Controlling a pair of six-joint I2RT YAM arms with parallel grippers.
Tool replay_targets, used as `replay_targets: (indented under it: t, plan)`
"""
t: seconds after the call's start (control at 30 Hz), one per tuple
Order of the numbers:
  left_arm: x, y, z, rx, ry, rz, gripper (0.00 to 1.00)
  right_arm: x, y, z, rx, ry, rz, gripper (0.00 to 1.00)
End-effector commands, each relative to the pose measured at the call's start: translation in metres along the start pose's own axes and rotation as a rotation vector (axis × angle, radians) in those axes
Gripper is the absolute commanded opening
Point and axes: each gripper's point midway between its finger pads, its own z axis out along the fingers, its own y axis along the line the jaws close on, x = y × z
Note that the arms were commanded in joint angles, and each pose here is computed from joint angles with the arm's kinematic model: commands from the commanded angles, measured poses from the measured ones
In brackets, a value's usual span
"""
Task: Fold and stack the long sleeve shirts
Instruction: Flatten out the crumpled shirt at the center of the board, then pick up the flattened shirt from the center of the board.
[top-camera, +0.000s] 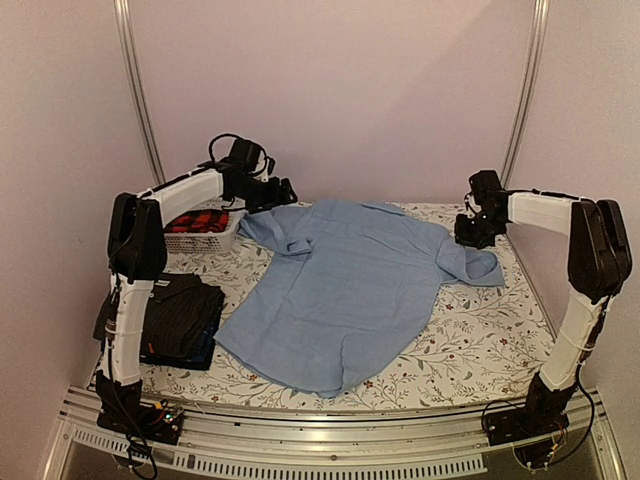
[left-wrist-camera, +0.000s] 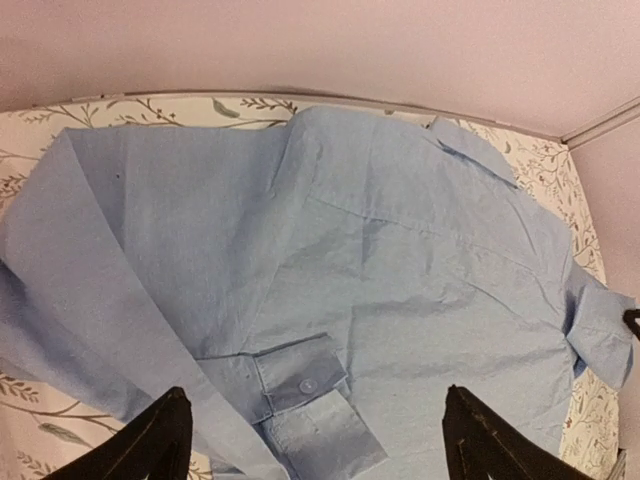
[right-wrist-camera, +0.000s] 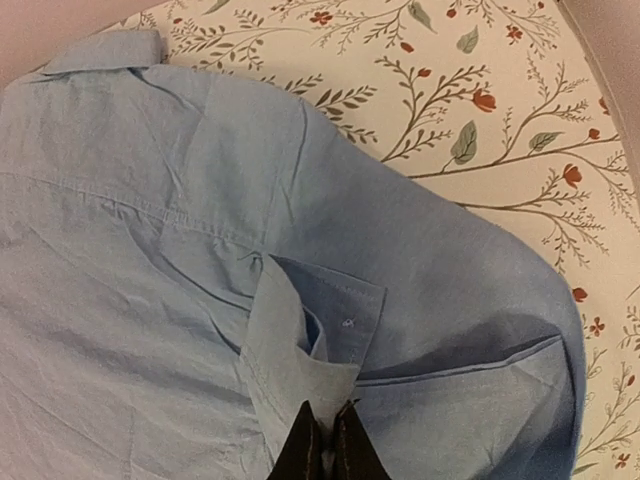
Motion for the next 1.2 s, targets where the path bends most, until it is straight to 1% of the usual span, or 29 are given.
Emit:
replay_targets:
  t: [0.0,0.13,0.2,0.33,0.5,0.63,0.73,0.83,0.97,1.03,1.13,1.17]
  plan:
    - [-0.005,-0.027,-0.022,-0.029,-0.049,0.102,0.88,0.032,0.017,0.008,-0.064,0.046,0.024,0.06]
    - [0.010,-0.050,-0.030,-0.009,-0.025,0.138,0.87,0.061,0.024,0.021,-0.106,0.106,0.037,0.05]
    - [0.031,-0.067,-0.034,0.026,0.017,0.149,0.85,0.073,0.022,0.027,-0.113,0.127,0.047,0.05]
    - [0.092,-0.101,-0.044,0.078,0.104,0.160,0.80,0.092,0.012,0.036,-0.079,0.159,0.060,0.05]
    - [0.183,-0.138,-0.059,0.180,0.244,0.137,0.73,0.097,-0.023,0.048,-0.029,0.182,0.114,0.05]
    - [0.254,-0.168,-0.062,0.232,0.367,0.138,0.73,0.087,-0.044,0.050,-0.015,0.168,0.150,0.05]
    - [0.297,-0.185,-0.057,0.235,0.439,0.151,0.73,0.079,-0.042,0.046,-0.032,0.150,0.145,0.05]
    - [0.323,-0.196,-0.051,0.210,0.471,0.188,0.73,0.070,-0.034,0.035,-0.077,0.125,0.144,0.04]
    - [0.344,-0.213,-0.047,0.218,0.482,0.225,0.73,0.059,-0.026,0.014,-0.127,0.080,0.141,0.04]
    - [0.349,-0.221,-0.043,0.219,0.481,0.237,0.70,0.055,-0.025,0.004,-0.136,0.059,0.136,0.04]
    - [0.355,-0.226,-0.037,0.210,0.490,0.245,0.62,0.050,-0.022,-0.010,-0.155,0.035,0.138,0.04]
    - [0.358,-0.226,-0.035,0.199,0.497,0.248,0.61,0.050,-0.020,-0.014,-0.167,0.032,0.142,0.03]
